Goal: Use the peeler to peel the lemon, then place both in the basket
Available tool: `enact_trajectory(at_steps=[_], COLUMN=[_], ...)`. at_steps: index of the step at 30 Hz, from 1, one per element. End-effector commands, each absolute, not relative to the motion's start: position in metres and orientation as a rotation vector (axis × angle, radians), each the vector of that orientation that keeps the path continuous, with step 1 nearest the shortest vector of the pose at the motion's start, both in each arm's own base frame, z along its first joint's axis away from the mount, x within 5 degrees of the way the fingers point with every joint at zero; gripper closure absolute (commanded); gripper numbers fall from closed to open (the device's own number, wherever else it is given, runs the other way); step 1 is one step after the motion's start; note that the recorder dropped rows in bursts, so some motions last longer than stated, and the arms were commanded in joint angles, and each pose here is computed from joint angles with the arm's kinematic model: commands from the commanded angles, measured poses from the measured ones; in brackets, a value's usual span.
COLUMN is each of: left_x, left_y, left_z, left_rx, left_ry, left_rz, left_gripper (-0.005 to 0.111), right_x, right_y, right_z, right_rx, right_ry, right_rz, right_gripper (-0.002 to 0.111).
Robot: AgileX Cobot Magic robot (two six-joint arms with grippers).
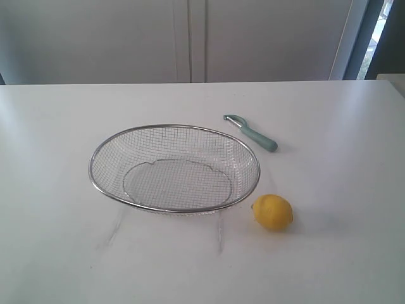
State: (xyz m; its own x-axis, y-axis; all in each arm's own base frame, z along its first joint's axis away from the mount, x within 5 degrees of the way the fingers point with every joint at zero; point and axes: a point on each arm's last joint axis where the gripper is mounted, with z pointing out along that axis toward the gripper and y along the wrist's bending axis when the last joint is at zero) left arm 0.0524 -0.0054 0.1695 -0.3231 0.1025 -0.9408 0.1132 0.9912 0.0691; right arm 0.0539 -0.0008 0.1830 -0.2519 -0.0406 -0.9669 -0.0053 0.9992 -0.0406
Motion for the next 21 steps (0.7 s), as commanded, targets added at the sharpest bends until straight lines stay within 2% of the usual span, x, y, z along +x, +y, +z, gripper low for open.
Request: enact_trajectory(at_steps=[1,21], left_x=[0.0520,0.0520], left_y=[-0.0057,-0.0057], left_z=[0.1682,0.1682], left_rx=[0.158,0.158], left_ry=[1.904,1.904], left_rz=[-0.016,-0.016], left_gripper=[0.107,0.107], right_x=[0.0537,0.0537], right_y=[-0.0013,-0.0013], right_z=[0.1829,0.1829], right_rx=[-0.038,-0.038], right_ry=[1.819,1.819], right_rz=[-0.047,-0.047], right_gripper=[0.095,0.095])
